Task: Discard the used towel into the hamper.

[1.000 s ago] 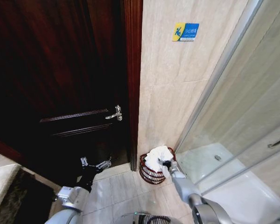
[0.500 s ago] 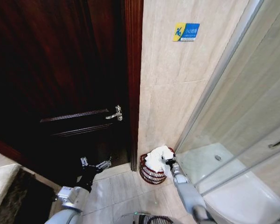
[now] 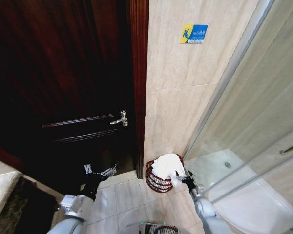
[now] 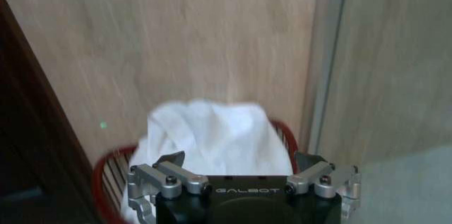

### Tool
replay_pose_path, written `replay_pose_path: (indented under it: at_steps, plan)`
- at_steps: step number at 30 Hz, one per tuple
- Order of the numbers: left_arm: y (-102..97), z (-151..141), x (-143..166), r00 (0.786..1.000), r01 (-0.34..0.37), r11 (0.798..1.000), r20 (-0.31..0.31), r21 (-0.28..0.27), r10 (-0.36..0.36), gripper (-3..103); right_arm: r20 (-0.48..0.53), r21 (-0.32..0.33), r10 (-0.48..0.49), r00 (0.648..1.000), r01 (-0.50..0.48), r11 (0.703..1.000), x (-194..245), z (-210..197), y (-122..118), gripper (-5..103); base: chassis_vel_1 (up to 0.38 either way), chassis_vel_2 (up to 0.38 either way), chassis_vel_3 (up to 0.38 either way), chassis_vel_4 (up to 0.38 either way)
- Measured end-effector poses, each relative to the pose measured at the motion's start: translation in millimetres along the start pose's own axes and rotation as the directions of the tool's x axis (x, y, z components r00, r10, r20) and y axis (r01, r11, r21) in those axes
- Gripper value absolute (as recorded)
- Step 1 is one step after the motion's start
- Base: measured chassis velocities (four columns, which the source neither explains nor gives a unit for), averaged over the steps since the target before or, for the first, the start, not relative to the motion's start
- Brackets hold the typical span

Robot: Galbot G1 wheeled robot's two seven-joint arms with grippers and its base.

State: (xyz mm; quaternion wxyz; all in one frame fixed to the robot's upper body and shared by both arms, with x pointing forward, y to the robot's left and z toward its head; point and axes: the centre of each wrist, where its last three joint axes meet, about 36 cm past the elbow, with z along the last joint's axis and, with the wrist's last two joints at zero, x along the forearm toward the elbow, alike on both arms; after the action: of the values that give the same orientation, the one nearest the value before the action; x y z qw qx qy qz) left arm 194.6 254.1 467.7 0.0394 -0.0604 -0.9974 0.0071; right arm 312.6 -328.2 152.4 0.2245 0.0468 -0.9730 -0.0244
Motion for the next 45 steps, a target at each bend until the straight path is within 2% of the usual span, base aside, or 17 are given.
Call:
replay_pose_path:
  at_steps: [4,7,13,15,17,19,20,23,24,26,28,30,33,38,39,42,45]
  plan:
    - [0.0,0,0,1.000,0.000,1.000,0.000,0.000,0.000,100,-0.087,-0.046,0.000,0.996,-0.004,0.999,-3,29,0,100,0.000,0.000,0.000,0.000]
    - [0.0,0,0,1.000,0.000,1.000,0.000,0.000,0.000,100,-0.154,-0.139,-0.029,0.988,0.007,0.990,-14,35,5,100,0.000,0.000,0.000,0.000]
    - [0.0,0,0,1.000,0.000,1.000,0.000,0.000,0.000,100,-0.201,-0.154,-0.038,0.979,0.006,0.988,-42,33,5,102,0.000,0.000,0.000,0.000]
    - [0.0,0,0,1.000,0.000,1.000,0.000,0.000,0.000,100,-0.221,-0.155,-0.020,0.975,-0.015,0.988,-56,33,1,93,0.000,0.000,0.000,0.000]
    - [0.0,0,0,1.000,0.000,1.000,0.000,0.000,0.000,100,-0.233,-0.156,-0.010,0.972,-0.027,0.987,-61,34,-3,93,0.000,0.000,0.000,0.000]
    - [0.0,0,0,1.000,0.000,1.000,0.000,0.000,0.000,100,-0.254,-0.160,0.000,0.967,-0.042,0.986,-71,35,-10,83,0.000,0.000,0.000,0.000]
    - [0.0,0,0,1.000,0.000,1.000,0.000,0.000,0.000,100,-0.254,-0.160,0.000,0.967,-0.042,0.986,-71,35,-10,83,0.000,0.000,0.000,0.000]
    - [0.0,0,0,1.000,0.000,1.000,0.000,0.000,0.000,100,-0.252,-0.156,-0.010,0.968,-0.030,0.987,-88,23,-16,66,0.000,0.000,0.000,0.000]
    - [0.0,0,0,1.000,0.000,1.000,0.000,0.000,0.000,100,-0.252,-0.156,-0.010,0.968,-0.030,0.987,-88,23,-16,66,0.000,0.000,0.000,0.000]
    - [0.0,0,0,1.000,0.000,1.000,0.000,0.000,0.000,100,-0.244,-0.151,-0.022,0.970,-0.016,0.988,-102,12,-17,56,0.000,0.000,0.000,0.000]
    - [0.0,0,0,1.000,0.000,1.000,0.000,0.000,0.000,100,-0.239,-0.154,-0.028,0.971,-0.009,0.988,-110,6,-16,50,0.000,0.000,0.000,0.000]
    - [0.0,0,0,1.000,0.000,1.000,0.000,0.000,0.000,100,-0.232,-0.165,-0.045,0.972,0.007,0.986,-122,-2,-10,39,0.000,0.000,0.000,0.000]
    - [0.0,0,0,1.000,0.000,1.000,0.000,0.000,0.000,100,-0.221,-0.170,-0.072,0.973,0.035,0.985,-132,-7,-2,33,0.000,0.000,0.000,0.000]
    - [0.0,0,0,1.000,0.000,1.000,0.000,0.000,0.000,100,-0.192,-0.183,-0.157,0.969,0.122,0.975,-143,-12,21,13,0.000,0.000,0.000,0.000]
    - [0.0,0,0,1.000,0.000,1.000,0.000,0.000,0.000,100,-0.192,-0.183,-0.157,0.969,0.122,0.975,-143,-12,21,13,0.000,0.000,0.000,0.000]
    - [0.0,0,0,1.000,0.000,1.000,0.000,0.000,0.000,100,-0.193,-0.195,-0.189,0.963,0.151,0.969,-151,-14,34,3,0.000,0.000,0.000,0.000]
    - [0.0,0,0,1.000,0.000,1.000,0.000,0.000,0.000,100,-0.209,-0.205,-0.186,0.960,0.143,0.968,-154,-11,36,3,0.000,0.000,0.000,0.000]
